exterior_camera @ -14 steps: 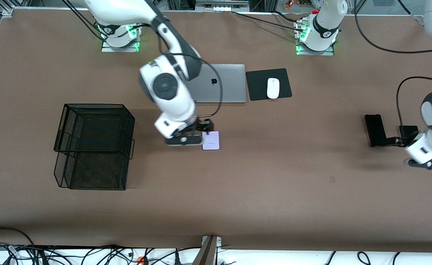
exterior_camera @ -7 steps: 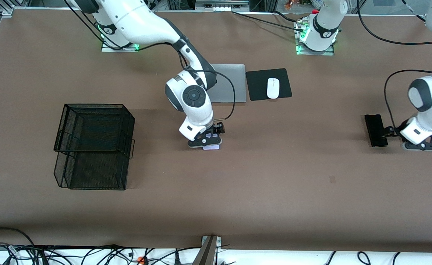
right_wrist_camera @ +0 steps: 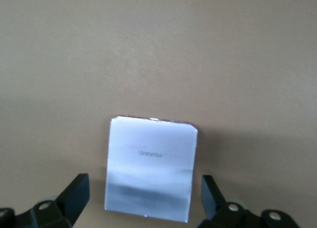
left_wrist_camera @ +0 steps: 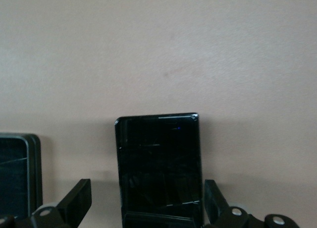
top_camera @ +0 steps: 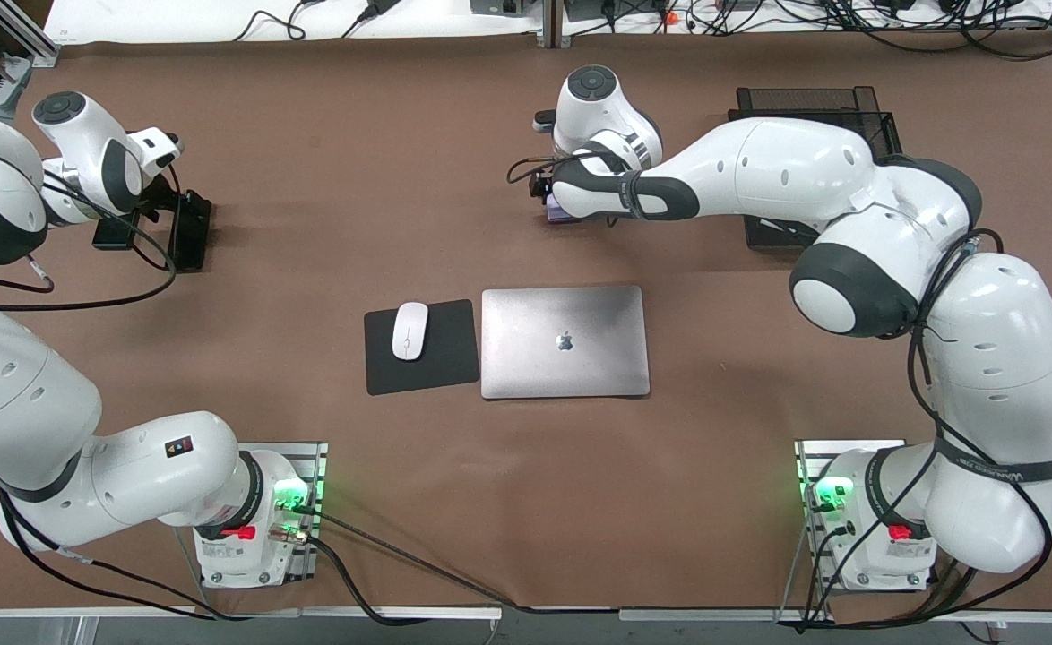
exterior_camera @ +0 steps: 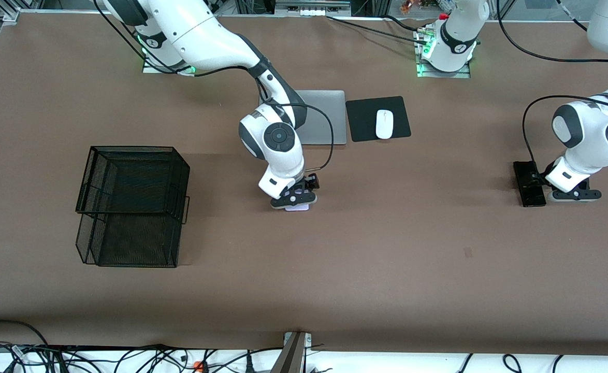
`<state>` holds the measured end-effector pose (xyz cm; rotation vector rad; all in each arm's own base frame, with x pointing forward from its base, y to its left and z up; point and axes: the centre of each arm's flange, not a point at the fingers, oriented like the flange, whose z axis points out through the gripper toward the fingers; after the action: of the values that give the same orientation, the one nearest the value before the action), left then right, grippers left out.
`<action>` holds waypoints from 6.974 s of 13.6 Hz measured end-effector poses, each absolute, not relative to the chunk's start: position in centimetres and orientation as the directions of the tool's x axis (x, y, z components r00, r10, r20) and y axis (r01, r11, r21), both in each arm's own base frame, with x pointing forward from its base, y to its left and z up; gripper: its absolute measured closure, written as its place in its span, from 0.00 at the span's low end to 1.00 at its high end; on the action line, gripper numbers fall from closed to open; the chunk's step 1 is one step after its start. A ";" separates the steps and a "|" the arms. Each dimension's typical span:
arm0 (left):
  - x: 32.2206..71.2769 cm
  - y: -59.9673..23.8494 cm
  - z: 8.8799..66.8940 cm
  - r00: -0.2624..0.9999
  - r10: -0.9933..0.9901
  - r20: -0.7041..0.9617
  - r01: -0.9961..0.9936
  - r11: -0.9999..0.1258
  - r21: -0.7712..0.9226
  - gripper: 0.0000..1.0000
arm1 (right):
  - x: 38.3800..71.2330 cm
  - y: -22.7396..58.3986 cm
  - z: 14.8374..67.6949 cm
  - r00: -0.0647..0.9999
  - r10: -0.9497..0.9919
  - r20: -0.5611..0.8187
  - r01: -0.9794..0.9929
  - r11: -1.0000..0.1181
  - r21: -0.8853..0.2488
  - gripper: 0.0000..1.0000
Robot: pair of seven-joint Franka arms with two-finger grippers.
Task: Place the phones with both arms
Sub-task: 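Grasp the white phone with the right gripper while the left gripper grasps the black phone, then drop the phone in the basket while the left gripper moves the black phone, then release the black phone with the left gripper while the right gripper returns, then grasp the black phone while the left gripper reaches the flip phone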
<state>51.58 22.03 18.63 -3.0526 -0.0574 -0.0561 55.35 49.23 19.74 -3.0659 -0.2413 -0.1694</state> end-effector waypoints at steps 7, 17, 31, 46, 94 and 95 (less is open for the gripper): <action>50.5 22.1 17.8 0.986 0.155 0.055 0.156 -0.987 -0.031 0.00 | 55.1 49.4 17.6 0.971 0.189 0.143 0.195 -0.980 -0.031 0.00; 49.2 22.3 15.8 0.978 0.196 0.073 0.198 -0.980 -0.028 0.00 | 55.2 49.3 17.3 0.963 0.218 0.157 0.221 -0.975 -0.004 0.02; 50.0 21.6 16.4 0.961 0.266 0.078 0.268 -0.963 -0.010 0.19 | 66.8 22.5 44.6 0.996 0.041 0.082 0.028 -0.988 0.152 0.16; 63.3 -5.4 22.5 0.992 0.095 -0.078 0.096 -0.995 0.005 0.21 | 60.0 0.8 37.0 0.996 -0.002 -0.084 0.006 -0.995 0.096 0.16; 67.0 -4.7 25.7 0.886 -0.218 -0.408 -0.295 -0.946 -0.135 0.00 | 60.9 45.6 28.2 0.990 -0.051 0.133 -0.038 -0.994 -0.100 0.00; 67.0 -1.2 25.1 0.892 -0.229 -0.389 -0.302 -0.943 -0.137 0.00 | 60.5 47.0 26.3 0.988 -0.043 0.148 -0.026 -0.993 -0.116 0.00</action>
<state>67.04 -1.25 25.05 -2.8660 0.4064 0.5537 60.52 47.01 26.31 -3.0189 0.0521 -0.2292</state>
